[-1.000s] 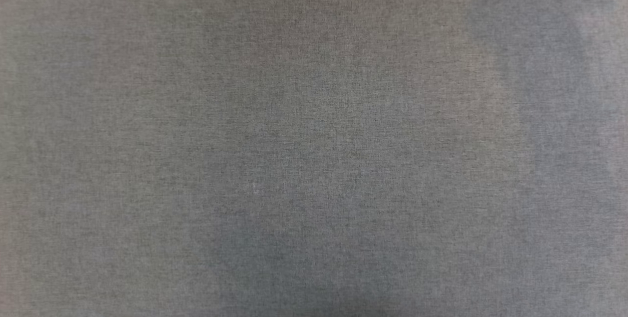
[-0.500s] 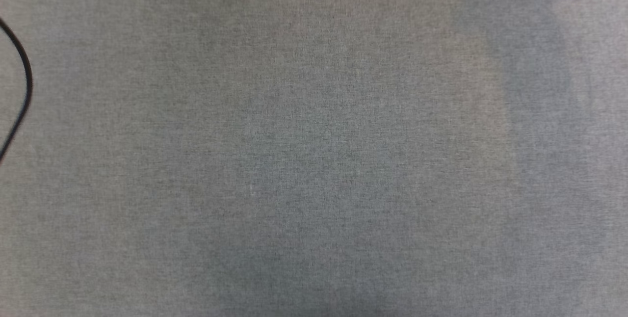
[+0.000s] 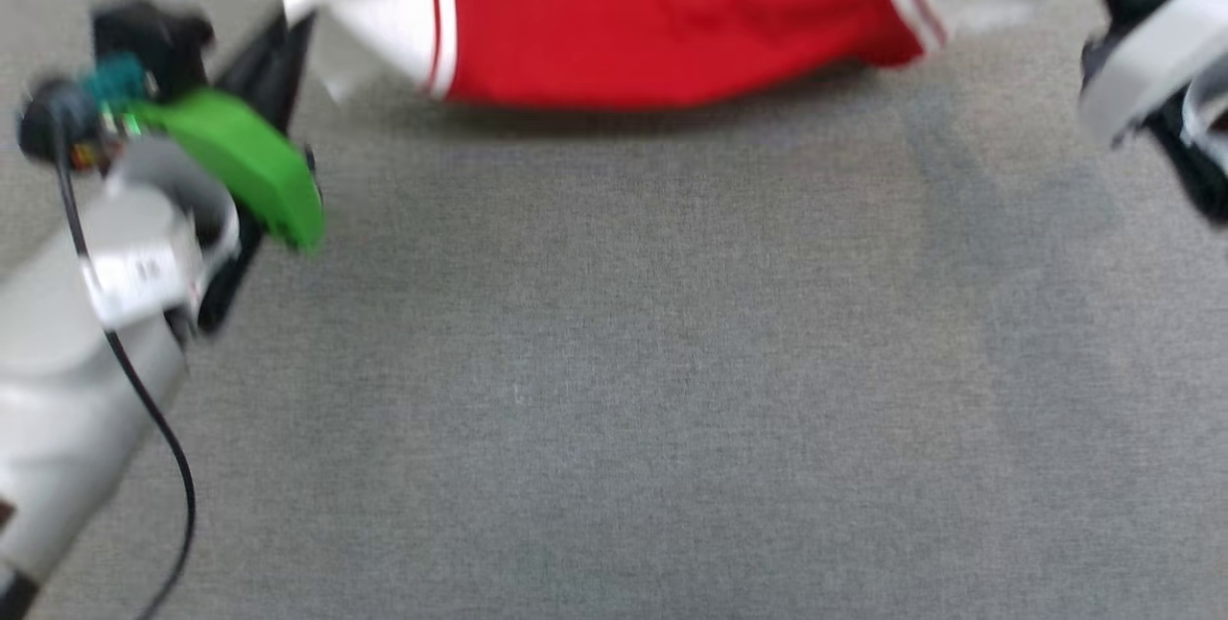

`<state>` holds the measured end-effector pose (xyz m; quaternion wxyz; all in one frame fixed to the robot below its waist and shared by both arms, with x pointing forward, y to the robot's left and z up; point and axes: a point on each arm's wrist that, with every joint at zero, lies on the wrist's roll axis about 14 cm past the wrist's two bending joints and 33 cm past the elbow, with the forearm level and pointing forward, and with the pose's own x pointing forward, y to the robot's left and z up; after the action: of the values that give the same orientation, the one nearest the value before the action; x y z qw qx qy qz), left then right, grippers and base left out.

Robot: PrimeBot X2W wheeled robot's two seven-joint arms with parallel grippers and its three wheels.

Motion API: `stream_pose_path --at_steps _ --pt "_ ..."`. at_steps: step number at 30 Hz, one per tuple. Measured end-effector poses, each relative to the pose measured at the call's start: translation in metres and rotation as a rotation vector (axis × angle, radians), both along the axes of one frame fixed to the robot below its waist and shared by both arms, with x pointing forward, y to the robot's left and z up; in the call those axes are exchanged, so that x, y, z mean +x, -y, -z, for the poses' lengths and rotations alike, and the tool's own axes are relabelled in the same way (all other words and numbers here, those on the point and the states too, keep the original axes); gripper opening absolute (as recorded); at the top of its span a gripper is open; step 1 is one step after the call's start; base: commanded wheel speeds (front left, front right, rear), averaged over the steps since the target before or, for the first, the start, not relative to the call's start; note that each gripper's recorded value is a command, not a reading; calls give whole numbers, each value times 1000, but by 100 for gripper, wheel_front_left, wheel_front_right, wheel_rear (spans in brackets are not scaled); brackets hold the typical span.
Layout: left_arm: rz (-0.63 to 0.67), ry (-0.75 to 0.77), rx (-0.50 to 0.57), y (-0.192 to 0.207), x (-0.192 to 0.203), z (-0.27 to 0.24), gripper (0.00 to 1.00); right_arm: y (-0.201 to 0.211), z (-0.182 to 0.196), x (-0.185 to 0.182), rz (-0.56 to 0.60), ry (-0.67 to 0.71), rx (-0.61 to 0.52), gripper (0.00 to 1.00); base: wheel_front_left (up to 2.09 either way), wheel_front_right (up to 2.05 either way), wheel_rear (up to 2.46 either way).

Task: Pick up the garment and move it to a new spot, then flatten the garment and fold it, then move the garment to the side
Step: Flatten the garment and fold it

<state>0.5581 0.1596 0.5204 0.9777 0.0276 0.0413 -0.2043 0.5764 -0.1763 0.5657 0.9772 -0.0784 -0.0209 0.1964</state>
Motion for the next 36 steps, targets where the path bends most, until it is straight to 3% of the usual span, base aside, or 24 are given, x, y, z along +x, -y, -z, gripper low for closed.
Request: stream_pose_path --at_steps 8,18,25,36 --pt "-77 -153 -77 -7 -95 44 0 16 64 -84 13 -170 32 0 0 0 0" --pt "-182 -316 -157 -13 -184 90 0 38 126 -179 71 -356 61 0 0 0 0" --pt "-249 -391 -167 -18 -225 118 0 58 155 -231 159 -459 101 0 0 0 0" --pt "-325 -431 -194 -28 -258 136 0 67 179 -282 242 -553 153 0 0 0 0"
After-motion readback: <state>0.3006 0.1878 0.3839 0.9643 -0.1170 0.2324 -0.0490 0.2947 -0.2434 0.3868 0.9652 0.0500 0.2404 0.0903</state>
